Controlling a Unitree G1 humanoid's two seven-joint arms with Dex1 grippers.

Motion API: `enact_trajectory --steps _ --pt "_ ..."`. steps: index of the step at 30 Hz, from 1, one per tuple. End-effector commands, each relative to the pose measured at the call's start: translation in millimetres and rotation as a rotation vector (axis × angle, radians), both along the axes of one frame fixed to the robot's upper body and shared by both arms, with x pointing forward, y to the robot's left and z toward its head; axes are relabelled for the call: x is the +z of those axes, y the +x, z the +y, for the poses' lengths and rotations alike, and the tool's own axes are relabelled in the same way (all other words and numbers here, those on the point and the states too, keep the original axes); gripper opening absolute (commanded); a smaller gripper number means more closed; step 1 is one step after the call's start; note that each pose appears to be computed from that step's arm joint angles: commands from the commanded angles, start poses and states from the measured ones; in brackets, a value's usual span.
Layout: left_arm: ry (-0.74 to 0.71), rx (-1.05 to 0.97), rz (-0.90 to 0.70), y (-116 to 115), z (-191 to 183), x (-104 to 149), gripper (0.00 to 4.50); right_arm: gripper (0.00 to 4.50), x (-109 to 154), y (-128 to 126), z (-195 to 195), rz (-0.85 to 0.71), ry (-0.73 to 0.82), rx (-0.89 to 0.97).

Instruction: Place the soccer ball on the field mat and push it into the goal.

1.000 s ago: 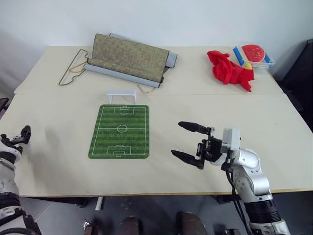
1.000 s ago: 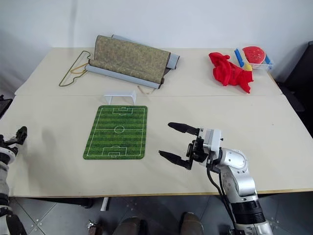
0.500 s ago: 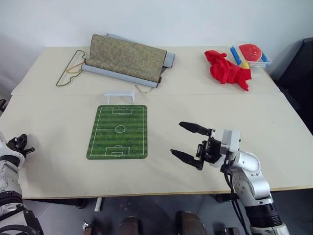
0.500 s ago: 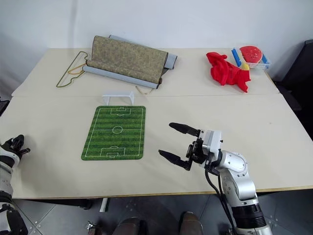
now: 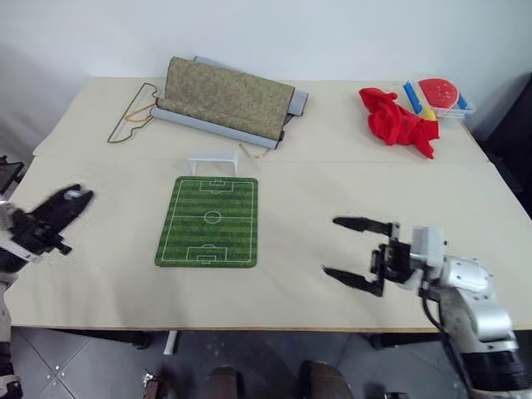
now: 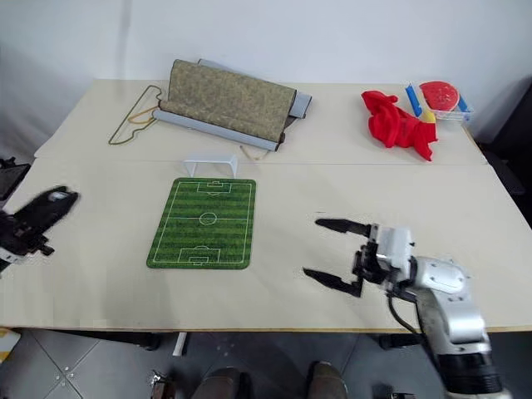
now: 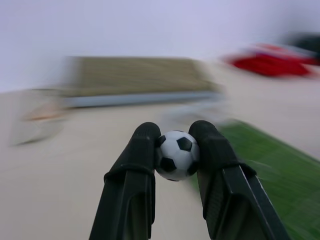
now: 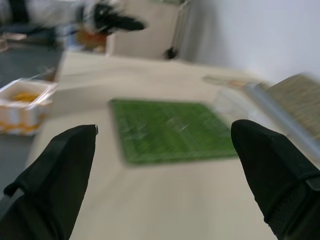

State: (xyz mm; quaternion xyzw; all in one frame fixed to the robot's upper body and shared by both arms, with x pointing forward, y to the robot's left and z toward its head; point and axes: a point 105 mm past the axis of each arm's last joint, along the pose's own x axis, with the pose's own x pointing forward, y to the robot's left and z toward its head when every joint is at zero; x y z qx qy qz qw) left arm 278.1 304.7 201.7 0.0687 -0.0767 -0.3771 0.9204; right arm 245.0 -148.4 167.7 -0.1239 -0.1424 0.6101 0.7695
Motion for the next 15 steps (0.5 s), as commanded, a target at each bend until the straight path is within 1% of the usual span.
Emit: enact_trajectory --steps 1,4,7,9,12,15 --pt "0.080 -0.190 0.094 1 -33 -17 0.87 4.50 4 -10 -4 -0.015 -0.025 0.054" --pt "0.282 -0.356 0.107 14 -71 -49 0.87 4.50 -1 -7 -9 -0.021 -0.044 0.017" --pt "0.415 -0.452 0.113 23 -90 -75 0.87 4.50 -2 -9 -7 -0.022 -0.036 -0.005" --pt "0.447 -0.479 0.089 28 -96 -83 0.87 4.50 -3 -11 -6 -0.021 -0.035 -0.009" --pt "0.426 -0.480 0.064 42 -106 -83 0.87 4.50 -2 -14 -2 -0.023 -0.014 -0.033" --pt "0.431 -0.496 0.059 46 -110 -85 0.87 4.50 -1 -16 0 -0.023 -0.001 -0.056"
